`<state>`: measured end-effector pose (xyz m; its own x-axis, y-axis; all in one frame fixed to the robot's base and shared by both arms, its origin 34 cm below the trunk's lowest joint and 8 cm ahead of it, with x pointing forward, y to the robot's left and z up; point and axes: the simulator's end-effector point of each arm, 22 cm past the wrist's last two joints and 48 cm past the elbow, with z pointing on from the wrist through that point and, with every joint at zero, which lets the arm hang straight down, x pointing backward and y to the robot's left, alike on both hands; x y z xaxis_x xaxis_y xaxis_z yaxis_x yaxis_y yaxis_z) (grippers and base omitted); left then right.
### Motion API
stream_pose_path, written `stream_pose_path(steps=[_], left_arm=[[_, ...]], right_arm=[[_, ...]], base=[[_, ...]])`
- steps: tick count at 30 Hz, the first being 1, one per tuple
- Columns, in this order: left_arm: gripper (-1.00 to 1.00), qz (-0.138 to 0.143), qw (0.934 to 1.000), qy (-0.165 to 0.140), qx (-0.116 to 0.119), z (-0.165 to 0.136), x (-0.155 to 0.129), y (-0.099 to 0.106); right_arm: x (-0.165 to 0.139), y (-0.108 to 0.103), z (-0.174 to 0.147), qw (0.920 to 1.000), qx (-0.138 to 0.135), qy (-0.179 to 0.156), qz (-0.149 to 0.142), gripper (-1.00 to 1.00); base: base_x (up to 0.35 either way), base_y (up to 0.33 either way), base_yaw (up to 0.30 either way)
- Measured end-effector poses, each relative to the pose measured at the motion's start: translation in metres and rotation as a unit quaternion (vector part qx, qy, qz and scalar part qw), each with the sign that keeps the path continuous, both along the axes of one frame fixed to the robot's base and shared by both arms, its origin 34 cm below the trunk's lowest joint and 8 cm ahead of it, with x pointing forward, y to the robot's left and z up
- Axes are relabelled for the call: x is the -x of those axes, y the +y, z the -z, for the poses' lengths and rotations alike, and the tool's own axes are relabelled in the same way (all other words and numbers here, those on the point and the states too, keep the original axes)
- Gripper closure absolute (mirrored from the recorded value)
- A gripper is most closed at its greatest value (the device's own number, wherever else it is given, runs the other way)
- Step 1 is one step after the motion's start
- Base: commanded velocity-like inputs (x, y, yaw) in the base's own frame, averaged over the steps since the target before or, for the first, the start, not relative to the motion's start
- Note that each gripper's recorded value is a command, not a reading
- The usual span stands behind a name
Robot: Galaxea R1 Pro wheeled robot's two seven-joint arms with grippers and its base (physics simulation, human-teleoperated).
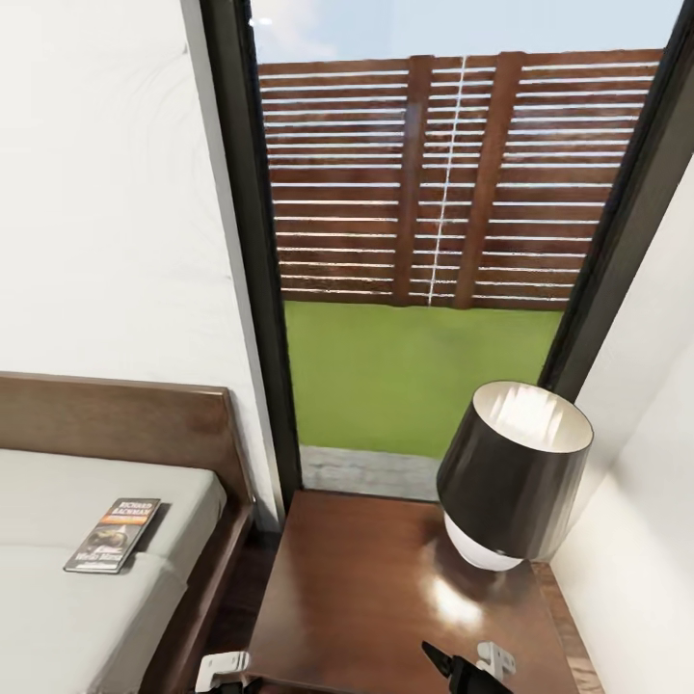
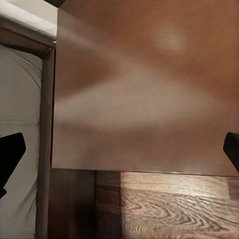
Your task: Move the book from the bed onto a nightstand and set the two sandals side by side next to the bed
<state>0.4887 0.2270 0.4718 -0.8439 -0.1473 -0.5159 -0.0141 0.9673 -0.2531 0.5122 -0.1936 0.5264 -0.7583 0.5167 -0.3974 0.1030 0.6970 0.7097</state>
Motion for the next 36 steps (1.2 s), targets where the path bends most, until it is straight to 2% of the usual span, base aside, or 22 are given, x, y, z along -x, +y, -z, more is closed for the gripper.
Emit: stream_pose_path(steps=[14,20,30,36], left_arm=[[-1.00,0.000,1.0000,0.000,0.000,-0.0001,0.0000,-0.0001],[-1.00,0.000,1.0000,0.000,0.000,-0.0001,0.0000,0.0000],[-1.00,0.000,1.0000,0.000,0.000,-0.0002,0.0000,-0.0002],[-1.00,0.000,1.0000,0.000,0.000,0.0000,0.0000,0.0001]], right_arm=[[0.0000,-0.0002,0.0000,1.0000,0.000,0.000,0.000,-1.00],[0.0000,0.0001,-0.0001,1.0000,0.000,0.000,0.000,-1.00],[0.0001,-0.0001,-0.0001,1.0000,0.000,0.000,0.000,-1.00],[0.0001,0.0002,0.0001,1.0000,0.000,0.000,0.000,-1.00]], base=[[0.108,-0.089,0.007],[0.040,-0.005,0.000],[0.216,0.055,0.000],[0.030,0.002,0.000]])
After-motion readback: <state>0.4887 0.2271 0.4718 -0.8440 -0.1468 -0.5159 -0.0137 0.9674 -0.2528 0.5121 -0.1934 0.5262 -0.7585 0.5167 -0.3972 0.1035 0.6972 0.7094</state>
